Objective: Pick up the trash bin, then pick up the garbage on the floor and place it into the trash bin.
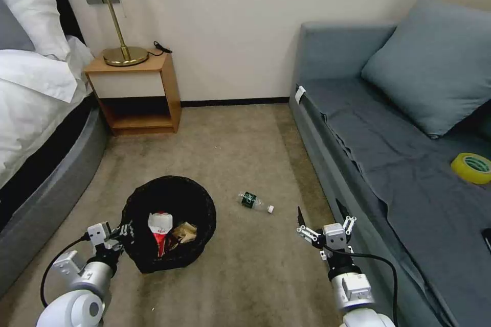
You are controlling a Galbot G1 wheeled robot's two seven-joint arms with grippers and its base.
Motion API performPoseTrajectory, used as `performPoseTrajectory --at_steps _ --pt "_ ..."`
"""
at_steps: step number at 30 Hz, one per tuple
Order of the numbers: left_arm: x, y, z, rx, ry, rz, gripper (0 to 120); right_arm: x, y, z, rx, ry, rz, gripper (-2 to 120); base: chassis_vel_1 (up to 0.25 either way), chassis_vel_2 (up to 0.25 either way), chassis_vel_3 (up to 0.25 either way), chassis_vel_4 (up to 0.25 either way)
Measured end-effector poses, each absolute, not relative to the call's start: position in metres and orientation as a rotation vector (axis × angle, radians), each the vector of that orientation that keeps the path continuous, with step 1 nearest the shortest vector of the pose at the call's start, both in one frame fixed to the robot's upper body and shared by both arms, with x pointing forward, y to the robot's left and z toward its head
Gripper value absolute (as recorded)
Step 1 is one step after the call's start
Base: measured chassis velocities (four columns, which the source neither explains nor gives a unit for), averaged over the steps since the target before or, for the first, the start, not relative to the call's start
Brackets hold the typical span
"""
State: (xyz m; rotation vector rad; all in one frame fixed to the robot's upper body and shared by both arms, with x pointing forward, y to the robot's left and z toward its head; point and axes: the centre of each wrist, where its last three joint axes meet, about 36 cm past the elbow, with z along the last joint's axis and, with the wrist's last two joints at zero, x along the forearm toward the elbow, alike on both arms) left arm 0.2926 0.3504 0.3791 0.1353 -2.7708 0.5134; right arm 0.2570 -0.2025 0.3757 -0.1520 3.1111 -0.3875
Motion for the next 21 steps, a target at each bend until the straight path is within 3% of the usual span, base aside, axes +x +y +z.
performPoseTrajectory --at_steps 11,21 --pt "0.292 0.351 0.377 0.138 -2.767 0.513 4 0.255 -0.200 0.370 -0.184 3.104 -0.369 100 -0.018 0.009 0.023 -0.016" --pt "0.292 0.352 0.374 0.149 -2.767 0.515 4 0.254 -0.196 0.364 -0.209 3.098 -0.350 100 -0.180 0.190 0.178 -0.181"
